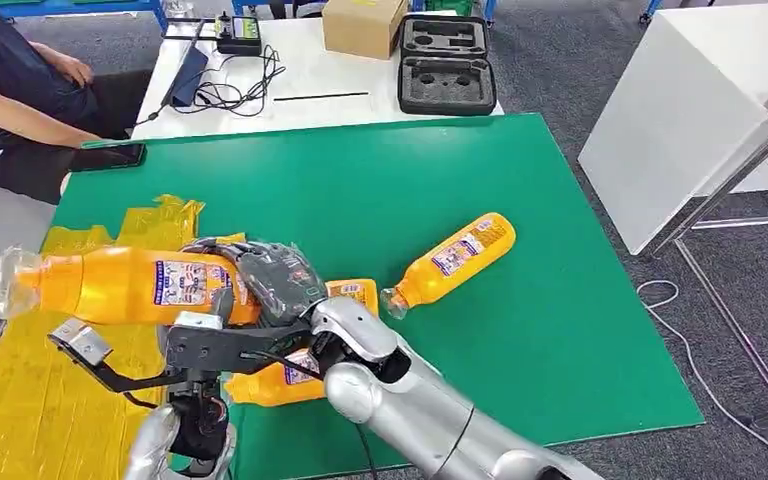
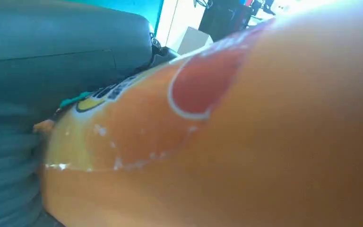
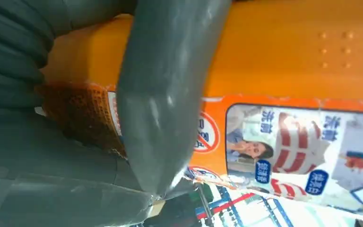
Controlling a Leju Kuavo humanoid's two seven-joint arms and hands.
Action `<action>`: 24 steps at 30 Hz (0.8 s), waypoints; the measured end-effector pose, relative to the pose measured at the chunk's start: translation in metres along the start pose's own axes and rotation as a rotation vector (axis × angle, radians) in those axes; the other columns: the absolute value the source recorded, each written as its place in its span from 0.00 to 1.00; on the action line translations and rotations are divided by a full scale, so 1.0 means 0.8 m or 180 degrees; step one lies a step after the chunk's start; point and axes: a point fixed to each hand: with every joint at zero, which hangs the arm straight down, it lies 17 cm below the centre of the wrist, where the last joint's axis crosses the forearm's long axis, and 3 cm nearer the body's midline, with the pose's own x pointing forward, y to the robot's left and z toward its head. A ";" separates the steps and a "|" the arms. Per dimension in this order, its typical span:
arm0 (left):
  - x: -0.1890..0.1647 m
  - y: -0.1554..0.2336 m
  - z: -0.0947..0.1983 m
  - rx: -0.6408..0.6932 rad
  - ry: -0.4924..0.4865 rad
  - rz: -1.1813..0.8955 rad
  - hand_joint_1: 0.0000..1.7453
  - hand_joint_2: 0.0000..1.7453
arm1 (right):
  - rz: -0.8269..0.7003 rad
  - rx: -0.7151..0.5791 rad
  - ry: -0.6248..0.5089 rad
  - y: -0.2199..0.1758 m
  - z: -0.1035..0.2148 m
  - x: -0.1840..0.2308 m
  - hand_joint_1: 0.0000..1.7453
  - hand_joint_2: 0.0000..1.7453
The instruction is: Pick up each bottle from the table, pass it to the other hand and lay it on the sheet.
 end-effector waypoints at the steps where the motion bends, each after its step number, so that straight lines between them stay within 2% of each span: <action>1: 0.000 0.000 0.000 0.0003 -0.0003 0.0001 1.00 1.00 | 0.0001 0.0002 -0.0002 0.000 0.000 0.000 0.00 1.00; 3: 0.000 0.001 0.000 0.0006 -0.0004 0.0000 1.00 1.00 | -0.0001 0.0005 -0.0002 0.001 0.000 0.000 0.00 1.00; 4: 0.002 0.002 0.000 0.0022 -0.0013 -0.0001 1.00 1.00 | -0.0003 0.0009 0.0000 0.001 0.000 0.000 0.00 0.00; 8: 0.011 0.010 -0.002 0.0092 -0.0067 -0.0028 1.00 1.00 | -0.0065 -0.0016 -0.0019 0.002 0.005 0.002 0.00 0.00; 9: 0.028 0.032 -0.007 0.0274 -0.0191 -0.0126 1.00 1.00 | -0.0123 -0.0255 -0.0021 -0.023 0.017 -0.002 0.00 0.00; 10: 0.036 0.038 -0.006 0.0312 -0.0240 -0.0182 1.00 1.00 | -0.0086 -0.0545 0.0046 -0.069 0.028 -0.017 0.00 0.00; 11: 0.039 0.042 -0.005 0.0342 -0.0257 -0.0195 1.00 1.00 | -0.0071 -0.0678 0.0077 -0.092 0.034 -0.024 0.00 0.00; 17: 0.040 0.043 -0.005 0.0344 -0.0266 -0.0214 1.00 1.00 | -0.0022 -0.1042 0.0177 -0.142 0.058 -0.043 0.00 0.00; 24: 0.041 0.045 -0.005 0.0372 -0.0312 -0.0384 1.00 1.00 | 0.0018 -0.1269 0.0240 -0.172 0.079 -0.058 0.00 0.00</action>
